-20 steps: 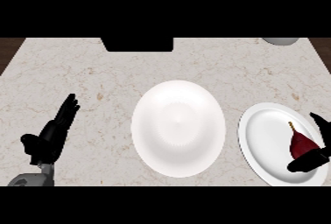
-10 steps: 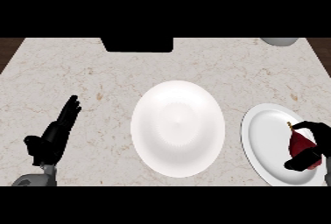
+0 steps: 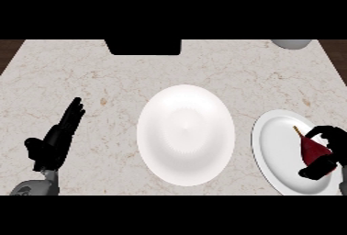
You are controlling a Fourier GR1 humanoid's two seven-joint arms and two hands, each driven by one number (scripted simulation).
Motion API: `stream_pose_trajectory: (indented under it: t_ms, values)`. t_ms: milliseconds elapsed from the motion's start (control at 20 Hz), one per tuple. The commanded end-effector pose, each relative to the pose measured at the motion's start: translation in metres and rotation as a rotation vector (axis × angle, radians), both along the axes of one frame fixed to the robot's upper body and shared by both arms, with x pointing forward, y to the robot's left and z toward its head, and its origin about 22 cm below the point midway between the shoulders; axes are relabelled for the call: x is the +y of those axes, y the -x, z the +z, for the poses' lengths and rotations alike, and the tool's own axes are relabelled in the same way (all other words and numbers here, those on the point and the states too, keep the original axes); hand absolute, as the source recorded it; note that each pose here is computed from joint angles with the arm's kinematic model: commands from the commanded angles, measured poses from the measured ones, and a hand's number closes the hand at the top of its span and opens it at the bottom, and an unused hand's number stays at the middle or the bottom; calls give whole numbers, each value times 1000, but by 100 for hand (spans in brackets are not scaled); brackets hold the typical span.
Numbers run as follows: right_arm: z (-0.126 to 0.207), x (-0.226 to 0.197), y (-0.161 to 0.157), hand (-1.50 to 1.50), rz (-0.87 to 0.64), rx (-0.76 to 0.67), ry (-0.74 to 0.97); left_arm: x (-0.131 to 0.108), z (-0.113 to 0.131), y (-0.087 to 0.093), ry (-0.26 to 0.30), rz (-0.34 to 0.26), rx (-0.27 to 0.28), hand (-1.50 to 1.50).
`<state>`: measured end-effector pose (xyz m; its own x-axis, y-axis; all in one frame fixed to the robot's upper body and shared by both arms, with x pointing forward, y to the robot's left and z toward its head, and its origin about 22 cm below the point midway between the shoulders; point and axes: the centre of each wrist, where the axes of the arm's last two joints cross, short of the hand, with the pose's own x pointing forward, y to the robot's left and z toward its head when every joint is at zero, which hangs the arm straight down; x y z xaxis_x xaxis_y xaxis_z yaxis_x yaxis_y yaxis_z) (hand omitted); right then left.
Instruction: Pick the pear from the plate and place it in the plate
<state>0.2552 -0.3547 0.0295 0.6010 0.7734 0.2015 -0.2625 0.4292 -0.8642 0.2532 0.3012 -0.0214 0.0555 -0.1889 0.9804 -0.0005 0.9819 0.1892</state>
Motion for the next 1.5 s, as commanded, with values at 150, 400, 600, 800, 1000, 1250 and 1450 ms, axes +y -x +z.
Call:
stream_pose_trajectory:
  t_ms: [150, 400, 600, 800, 1000, 1250, 1450]
  values:
    - [-7, 51, 71, 150, 2, -202, 62, 13, -2, 13, -9, 37, 0, 0]
    - [10, 82, 138, 150, -5, -376, 87, 25, 0, 18, -17, 95, 5, 0]
    - [48, 117, 177, 150, 13, -481, 77, 12, -2, 13, 5, 61, -3, 0]
    - [81, 132, 208, 150, 0, -585, 110, 4, -10, 21, -11, 49, 6, 0]
    - [104, 147, 219, 150, 13, -706, 157, 11, -5, 19, 5, 36, 16, 0]
    - [114, 157, 216, 150, 13, -836, 225, 8, 5, 15, -3, 19, -3, 0]
    - [125, 175, 222, 150, 39, -849, 156, 4, 0, 13, -1, 12, -3, 0]
